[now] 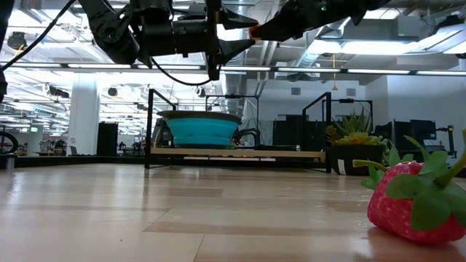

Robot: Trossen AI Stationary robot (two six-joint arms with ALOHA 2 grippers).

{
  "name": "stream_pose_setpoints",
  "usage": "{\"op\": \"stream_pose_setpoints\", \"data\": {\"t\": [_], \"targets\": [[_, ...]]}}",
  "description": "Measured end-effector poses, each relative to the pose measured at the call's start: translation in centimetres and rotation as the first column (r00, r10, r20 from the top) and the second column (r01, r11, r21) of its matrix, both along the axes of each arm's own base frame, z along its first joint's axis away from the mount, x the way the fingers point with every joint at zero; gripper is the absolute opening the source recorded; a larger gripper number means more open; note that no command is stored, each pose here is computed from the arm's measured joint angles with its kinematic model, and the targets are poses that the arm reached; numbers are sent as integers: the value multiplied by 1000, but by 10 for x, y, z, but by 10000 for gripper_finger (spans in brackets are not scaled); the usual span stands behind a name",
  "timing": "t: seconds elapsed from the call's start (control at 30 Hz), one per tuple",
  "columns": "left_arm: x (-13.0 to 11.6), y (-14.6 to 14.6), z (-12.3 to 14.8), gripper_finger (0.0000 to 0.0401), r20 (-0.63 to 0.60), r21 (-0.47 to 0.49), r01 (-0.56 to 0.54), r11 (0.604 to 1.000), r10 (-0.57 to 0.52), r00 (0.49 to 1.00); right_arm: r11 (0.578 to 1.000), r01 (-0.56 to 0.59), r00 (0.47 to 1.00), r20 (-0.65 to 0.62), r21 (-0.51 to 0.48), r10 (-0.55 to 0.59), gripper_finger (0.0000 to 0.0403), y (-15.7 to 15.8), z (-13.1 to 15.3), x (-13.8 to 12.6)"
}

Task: Pick & Place Fruit
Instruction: Put the pear into the basket

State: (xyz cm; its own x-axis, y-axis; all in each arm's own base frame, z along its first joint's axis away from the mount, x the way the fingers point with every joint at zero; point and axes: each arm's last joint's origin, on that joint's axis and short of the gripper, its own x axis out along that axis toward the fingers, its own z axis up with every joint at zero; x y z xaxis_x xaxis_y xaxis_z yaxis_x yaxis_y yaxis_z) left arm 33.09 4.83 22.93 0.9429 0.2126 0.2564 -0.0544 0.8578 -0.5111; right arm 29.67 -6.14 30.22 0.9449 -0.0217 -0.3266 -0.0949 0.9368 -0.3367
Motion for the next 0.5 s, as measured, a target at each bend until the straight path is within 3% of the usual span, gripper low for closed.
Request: {"op": "stream_pose_setpoints", "data": {"t": [0.23,0.5], "targets": [[0,0,4,176,22,4,-4,1000,4,1000,996,-91,996,-20,21,91,97,4,-10,7],[0,-1,2,162,4,1,1,1000,-1,1000,997,-73,997,-17,32,73,92,1,-22,20]]}}
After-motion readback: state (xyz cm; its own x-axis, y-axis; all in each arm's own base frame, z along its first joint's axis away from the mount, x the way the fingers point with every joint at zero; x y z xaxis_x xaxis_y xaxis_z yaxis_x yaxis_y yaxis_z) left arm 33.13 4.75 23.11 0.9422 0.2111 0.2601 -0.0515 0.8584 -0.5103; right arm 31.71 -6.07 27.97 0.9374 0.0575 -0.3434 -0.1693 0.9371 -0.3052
